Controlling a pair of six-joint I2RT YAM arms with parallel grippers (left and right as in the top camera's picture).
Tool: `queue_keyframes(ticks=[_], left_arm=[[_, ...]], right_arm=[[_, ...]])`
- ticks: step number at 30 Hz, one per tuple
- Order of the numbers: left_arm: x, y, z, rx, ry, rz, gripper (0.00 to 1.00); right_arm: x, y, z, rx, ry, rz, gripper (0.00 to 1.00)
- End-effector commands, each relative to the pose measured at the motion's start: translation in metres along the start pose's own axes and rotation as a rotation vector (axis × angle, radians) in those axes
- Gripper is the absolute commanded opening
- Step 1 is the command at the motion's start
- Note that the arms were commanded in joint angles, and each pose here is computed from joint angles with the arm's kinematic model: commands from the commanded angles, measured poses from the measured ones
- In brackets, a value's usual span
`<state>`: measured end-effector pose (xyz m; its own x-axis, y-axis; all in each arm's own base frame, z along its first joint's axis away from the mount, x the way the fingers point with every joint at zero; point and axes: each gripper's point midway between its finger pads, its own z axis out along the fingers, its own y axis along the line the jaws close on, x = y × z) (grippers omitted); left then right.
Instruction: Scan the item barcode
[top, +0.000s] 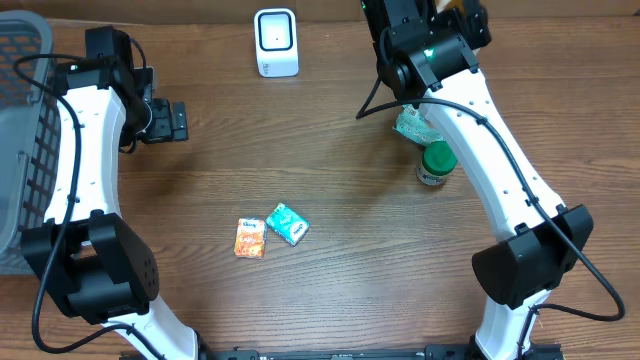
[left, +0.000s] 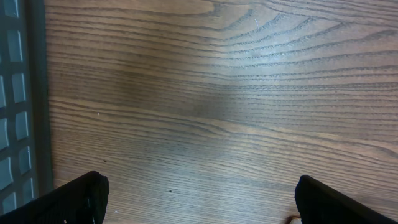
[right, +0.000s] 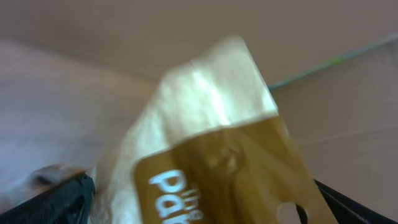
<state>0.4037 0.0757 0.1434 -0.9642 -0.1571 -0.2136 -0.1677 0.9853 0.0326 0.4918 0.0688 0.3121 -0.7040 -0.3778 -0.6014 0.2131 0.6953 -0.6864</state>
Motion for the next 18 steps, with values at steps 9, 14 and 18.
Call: queue_keyframes(ticks=[9, 14, 18], left_arm=[[-0.005, 0.002, -0.008, -0.003, -0.027, 0.008, 1.0], [-0.005, 0.002, -0.008, -0.003, -0.027, 0.008, 0.99], [-0.005, 0.002, -0.008, -0.004, -0.027, 0.008, 1.0]], right_arm=[[-0.021, -0.089, -0.024, 0.441, -0.04, 0.17, 1.0], [-0.024, -0.09, -0.025, 0.442, -0.053, 0.203, 0.22], [-0.026, -0.094, -0.027, 0.457, -0.062, 0.241, 0.04]])
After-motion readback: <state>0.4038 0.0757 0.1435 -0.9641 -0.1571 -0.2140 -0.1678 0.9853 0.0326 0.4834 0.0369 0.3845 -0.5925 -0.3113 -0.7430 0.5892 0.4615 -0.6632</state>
